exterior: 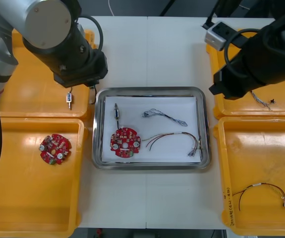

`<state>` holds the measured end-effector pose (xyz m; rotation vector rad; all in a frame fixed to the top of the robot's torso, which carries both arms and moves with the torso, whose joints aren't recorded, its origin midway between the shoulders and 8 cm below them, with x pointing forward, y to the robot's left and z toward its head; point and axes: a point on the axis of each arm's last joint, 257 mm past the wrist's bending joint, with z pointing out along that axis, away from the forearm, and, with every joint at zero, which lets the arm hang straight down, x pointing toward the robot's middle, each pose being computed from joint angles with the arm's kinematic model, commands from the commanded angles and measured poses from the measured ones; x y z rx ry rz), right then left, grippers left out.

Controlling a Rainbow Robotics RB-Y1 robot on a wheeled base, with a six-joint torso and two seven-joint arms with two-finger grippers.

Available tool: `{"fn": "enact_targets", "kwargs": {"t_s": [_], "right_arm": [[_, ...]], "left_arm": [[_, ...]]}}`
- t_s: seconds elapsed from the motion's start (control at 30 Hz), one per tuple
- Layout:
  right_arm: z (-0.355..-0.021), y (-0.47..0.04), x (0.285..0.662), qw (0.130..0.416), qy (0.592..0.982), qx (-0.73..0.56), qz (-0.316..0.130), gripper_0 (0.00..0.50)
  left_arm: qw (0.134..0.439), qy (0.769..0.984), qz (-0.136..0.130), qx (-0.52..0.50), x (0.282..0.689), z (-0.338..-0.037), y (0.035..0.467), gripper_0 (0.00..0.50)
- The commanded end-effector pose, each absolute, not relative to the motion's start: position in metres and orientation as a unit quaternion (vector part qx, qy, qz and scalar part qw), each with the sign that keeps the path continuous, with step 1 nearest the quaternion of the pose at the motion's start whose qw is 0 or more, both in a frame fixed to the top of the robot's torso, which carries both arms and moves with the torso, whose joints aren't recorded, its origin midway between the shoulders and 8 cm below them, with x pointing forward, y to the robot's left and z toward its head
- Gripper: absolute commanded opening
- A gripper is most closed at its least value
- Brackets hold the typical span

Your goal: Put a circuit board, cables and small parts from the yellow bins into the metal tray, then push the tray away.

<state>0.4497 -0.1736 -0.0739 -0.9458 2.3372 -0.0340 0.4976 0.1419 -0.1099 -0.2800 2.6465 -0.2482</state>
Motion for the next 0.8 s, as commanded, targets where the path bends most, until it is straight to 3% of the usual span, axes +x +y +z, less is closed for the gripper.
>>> {"fn": "enact_targets", "kwargs": {"t_s": [0.03, 0.27, 0.8], "right_arm": [[-0.067, -0.220, 0.440, 0.318, 0.901, -0.292, -0.027, 0.500], [-0.069, -0.260, 0.428, 0.316, 0.923, -0.220, 0.004, 0.500], [-0.092, -0.368, 0.396, 0.308, 0.949, -0.066, -0.005, 0.500]], "left_arm": [[0.252, 0.962, -0.097, -0.041, 0.495, -0.108, 0.104, 0.000], [0.245, 0.964, -0.103, -0.022, 0.496, -0.130, 0.078, 0.001], [0.240, 0.967, -0.089, 0.003, 0.504, -0.184, 0.047, 0.000]]}}
